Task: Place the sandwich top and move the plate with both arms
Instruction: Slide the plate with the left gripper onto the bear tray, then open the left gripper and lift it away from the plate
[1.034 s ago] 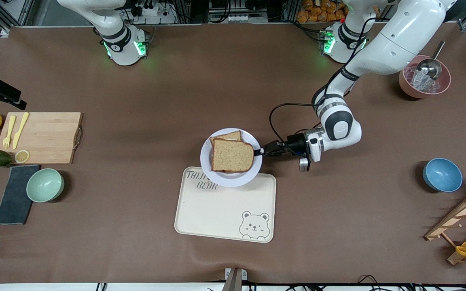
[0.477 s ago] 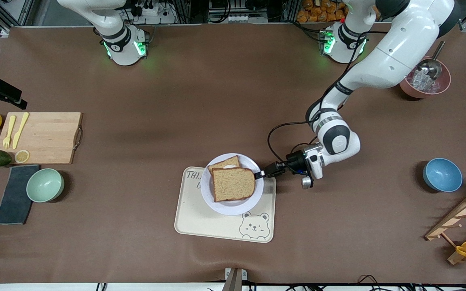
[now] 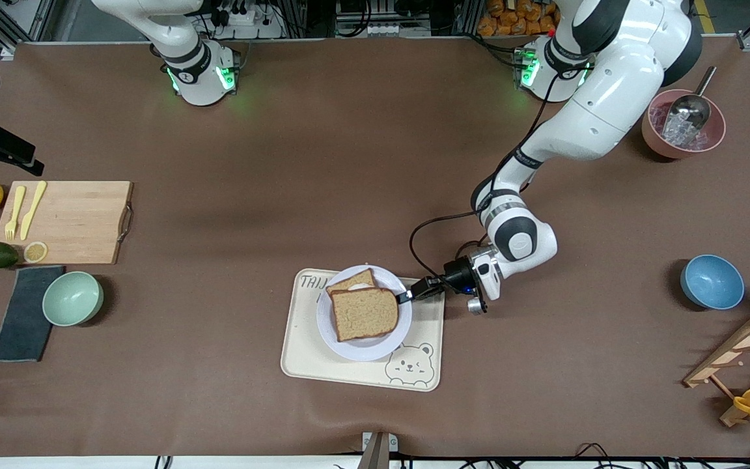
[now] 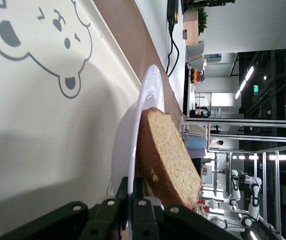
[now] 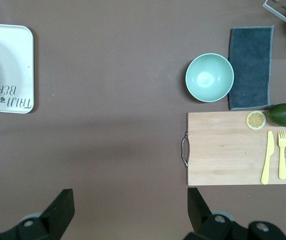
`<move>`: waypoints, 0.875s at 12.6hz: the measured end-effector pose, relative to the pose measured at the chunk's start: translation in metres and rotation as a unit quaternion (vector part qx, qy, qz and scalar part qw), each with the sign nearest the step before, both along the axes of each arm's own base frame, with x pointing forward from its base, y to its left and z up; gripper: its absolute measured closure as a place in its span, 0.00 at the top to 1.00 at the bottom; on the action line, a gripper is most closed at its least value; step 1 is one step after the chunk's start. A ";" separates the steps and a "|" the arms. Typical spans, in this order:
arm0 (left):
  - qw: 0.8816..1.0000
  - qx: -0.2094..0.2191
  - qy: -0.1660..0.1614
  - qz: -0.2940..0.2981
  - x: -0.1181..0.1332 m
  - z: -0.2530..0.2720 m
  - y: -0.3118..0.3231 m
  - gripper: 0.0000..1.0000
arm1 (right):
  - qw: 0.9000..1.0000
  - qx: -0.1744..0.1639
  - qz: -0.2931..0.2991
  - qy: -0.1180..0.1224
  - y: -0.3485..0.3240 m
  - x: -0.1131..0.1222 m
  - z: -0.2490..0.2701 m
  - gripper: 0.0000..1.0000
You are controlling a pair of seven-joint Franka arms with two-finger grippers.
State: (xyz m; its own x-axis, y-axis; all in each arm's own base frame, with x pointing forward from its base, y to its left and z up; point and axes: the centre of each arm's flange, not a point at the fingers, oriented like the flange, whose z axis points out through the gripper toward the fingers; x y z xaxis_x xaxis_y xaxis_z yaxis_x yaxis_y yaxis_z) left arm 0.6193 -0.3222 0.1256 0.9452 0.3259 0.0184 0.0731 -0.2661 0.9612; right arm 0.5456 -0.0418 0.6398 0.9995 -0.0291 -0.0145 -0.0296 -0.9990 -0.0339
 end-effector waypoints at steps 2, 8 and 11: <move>1.000 0.000 -0.002 0.002 0.005 -0.009 -0.003 0.05 | 1.000 0.000 0.000 0.005 0.000 -0.001 -0.001 1.00; 1.000 0.014 -0.011 0.002 0.015 -0.030 -0.007 0.05 | 1.000 0.000 0.001 0.006 0.001 -0.001 -0.001 1.00; 1.000 0.012 -0.018 0.004 0.020 -0.024 -0.007 0.35 | 1.000 0.000 0.004 0.006 0.005 -0.001 -0.001 1.00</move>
